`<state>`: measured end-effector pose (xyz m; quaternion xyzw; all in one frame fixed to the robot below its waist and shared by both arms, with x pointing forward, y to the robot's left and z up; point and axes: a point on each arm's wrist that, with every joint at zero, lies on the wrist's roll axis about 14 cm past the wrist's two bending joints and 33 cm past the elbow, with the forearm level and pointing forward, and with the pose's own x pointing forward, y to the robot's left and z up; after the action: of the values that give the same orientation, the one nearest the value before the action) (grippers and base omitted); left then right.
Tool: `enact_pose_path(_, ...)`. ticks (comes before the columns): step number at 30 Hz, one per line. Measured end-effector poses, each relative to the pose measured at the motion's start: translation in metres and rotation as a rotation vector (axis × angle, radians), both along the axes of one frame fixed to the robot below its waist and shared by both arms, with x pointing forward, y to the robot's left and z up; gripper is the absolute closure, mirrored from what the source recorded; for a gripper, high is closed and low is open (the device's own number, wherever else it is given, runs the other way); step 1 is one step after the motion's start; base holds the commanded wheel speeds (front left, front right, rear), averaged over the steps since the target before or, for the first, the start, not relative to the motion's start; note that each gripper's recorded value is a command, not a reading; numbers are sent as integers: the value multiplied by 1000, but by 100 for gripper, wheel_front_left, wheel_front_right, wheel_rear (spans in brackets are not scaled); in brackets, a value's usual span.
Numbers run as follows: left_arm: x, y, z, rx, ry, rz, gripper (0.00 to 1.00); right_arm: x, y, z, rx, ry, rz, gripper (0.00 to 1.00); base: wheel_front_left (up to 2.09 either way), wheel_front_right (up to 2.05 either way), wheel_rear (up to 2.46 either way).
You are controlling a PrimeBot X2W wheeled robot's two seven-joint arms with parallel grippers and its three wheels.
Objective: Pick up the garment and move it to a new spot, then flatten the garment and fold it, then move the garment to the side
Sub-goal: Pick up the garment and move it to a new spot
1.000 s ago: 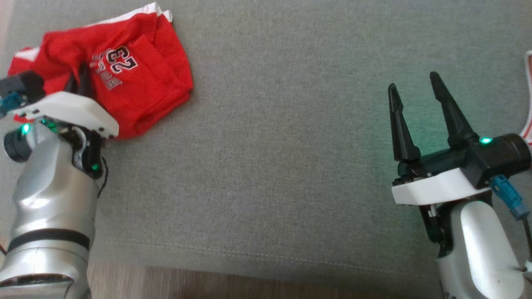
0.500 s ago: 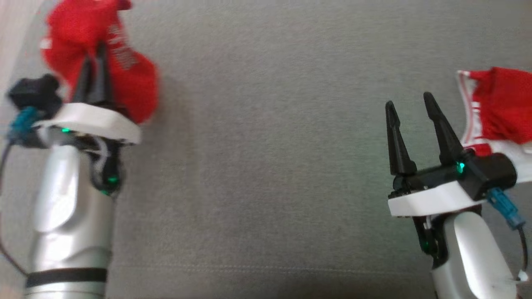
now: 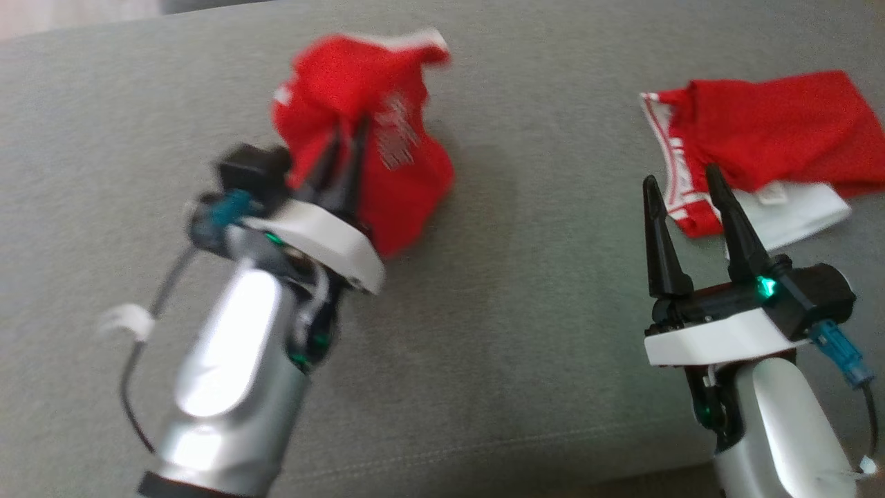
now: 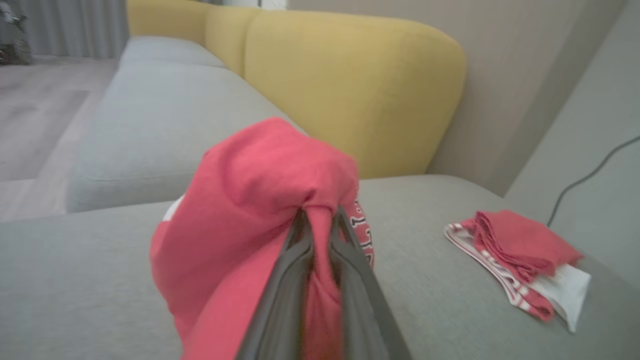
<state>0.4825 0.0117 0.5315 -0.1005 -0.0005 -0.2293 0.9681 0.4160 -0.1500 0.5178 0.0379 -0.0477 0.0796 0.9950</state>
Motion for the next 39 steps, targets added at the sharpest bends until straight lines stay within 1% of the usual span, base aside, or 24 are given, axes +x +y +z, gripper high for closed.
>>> enact_pose_path(2, -9, -24, -13, 15, 40, -58, 100, -3, -9, -1, 6, 0, -25, 0, 0, 0, 0)
enact_pose_path(4, -20, -48, -31, 68, 76, -121, 100, -6, -17, -2, 7, 7, -48, 0, 0, 0, 0)
enact_pose_path(5, -26, -58, -43, 103, 104, -154, 91, -7, -20, -4, 8, 10, -59, 0, 0, 0, 0)
enact_pose_path(6, -34, -67, -57, 142, 136, -191, 52, -9, -24, -5, 12, 11, -71, 0, 0, 0, 0)
enact_pose_path(7, -41, -74, -72, 187, 166, -222, 0, -9, -27, -6, 14, 16, -79, 0, 0, 0, 0)
enact_pose_path(8, -46, -79, -83, 218, 187, -247, 0, -9, -29, -8, 15, 22, -86, 0, 0, 0, 0)
enact_pose_path(11, -54, -83, -103, 253, 224, -271, 0, -8, -33, -13, 12, 32, -95, 0, 0, 0, 0)
enact_pose_path(13, -53, -80, -105, 249, 223, -258, 0, -8, -32, -17, 13, 42, -94, 0, 0, 0, 0)
enact_pose_path(17, -44, -61, -95, 209, 192, -169, 0, -5, -26, -17, 19, 43, -77, 0, 0, 0, 0)
enact_pose_path(22, -28, -22, -61, 104, 109, -15, 0, -1, -16, -14, 25, 34, -49, 0, 0, 0, 0)
enact_pose_path(26, -31, 22, -44, 50, 66, 114, 0, 1, -2, -11, 21, 23, -11, 0, 0, 0, 0)
enact_pose_path(30, -49, 70, -41, 11, 60, 240, 0, -3, 7, -15, 28, 39, 14, 0, 0, 0, 0)
enact_pose_path(33, -68, 87, -38, 17, 39, 265, 0, -6, 17, -18, 31, 53, 41, 0, 0, 0, 0)
enact_pose_path(35, -79, 100, -33, -12, 30, 312, 0, -6, 24, -19, 33, 57, 58, 0, 0, 0, 0)
enact_pose_path(39, -93, 113, -34, -34, 30, 358, 0, -2, 33, -23, 33, 72, 83, 0, 0, 0, 0)
